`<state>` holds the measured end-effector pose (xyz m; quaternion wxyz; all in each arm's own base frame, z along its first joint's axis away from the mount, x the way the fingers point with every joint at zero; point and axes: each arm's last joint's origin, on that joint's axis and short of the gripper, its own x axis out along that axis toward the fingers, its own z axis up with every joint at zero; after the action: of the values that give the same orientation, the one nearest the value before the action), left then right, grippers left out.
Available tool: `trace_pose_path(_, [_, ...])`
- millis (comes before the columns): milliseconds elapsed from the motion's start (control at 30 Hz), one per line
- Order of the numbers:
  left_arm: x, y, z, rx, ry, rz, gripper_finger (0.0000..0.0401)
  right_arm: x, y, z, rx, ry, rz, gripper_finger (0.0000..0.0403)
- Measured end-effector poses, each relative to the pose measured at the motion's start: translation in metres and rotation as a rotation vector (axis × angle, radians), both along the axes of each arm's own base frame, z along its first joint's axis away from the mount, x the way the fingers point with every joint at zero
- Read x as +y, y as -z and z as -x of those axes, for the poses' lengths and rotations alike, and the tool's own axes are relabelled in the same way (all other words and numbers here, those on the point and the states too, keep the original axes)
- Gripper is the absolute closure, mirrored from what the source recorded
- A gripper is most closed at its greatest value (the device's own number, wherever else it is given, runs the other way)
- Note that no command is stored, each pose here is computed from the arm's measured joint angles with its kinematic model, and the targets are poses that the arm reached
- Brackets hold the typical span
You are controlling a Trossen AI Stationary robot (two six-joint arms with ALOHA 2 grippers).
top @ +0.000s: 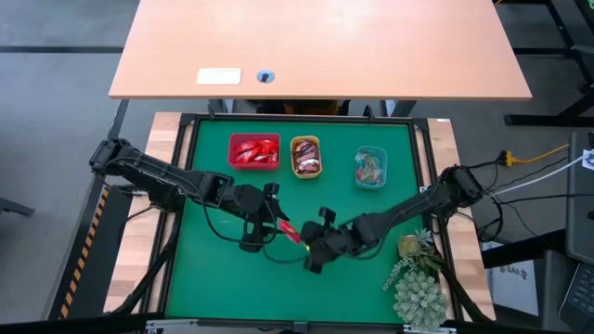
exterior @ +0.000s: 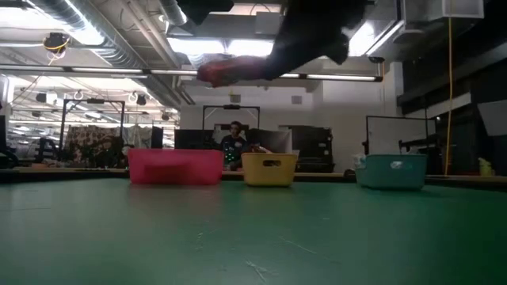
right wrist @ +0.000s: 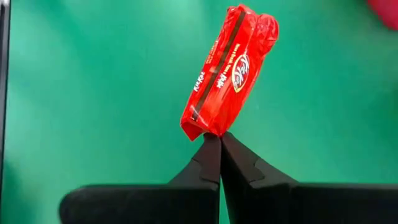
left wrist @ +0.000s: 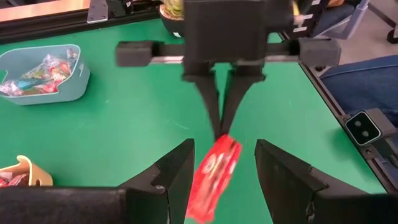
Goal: Sort candy
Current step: Put the red chocolate bar into the red bin
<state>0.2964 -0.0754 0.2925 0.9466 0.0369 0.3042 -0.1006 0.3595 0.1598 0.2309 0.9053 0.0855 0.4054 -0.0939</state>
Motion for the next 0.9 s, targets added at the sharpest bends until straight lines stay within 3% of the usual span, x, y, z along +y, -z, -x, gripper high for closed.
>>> trace_pose_path(400, [0.001,0.003,0.002,0.038,0.000,-0.010,0.0237,-0.030,-0.017,-0.032,-0.206,-0.054,-0.148,0.0400])
trace_pose_path(667, [-0.003,0.012,0.011,0.151,0.018,-0.041,0.0237,-0.034,-0.018,-0.035,-0.219,-0.047,-0.162,0.0400])
trace_pose_path(900, [-0.010,0.013,0.015,0.172,0.043,-0.053,0.0237,-0.032,-0.022,-0.037,-0.266,-0.050,-0.189,0.0400])
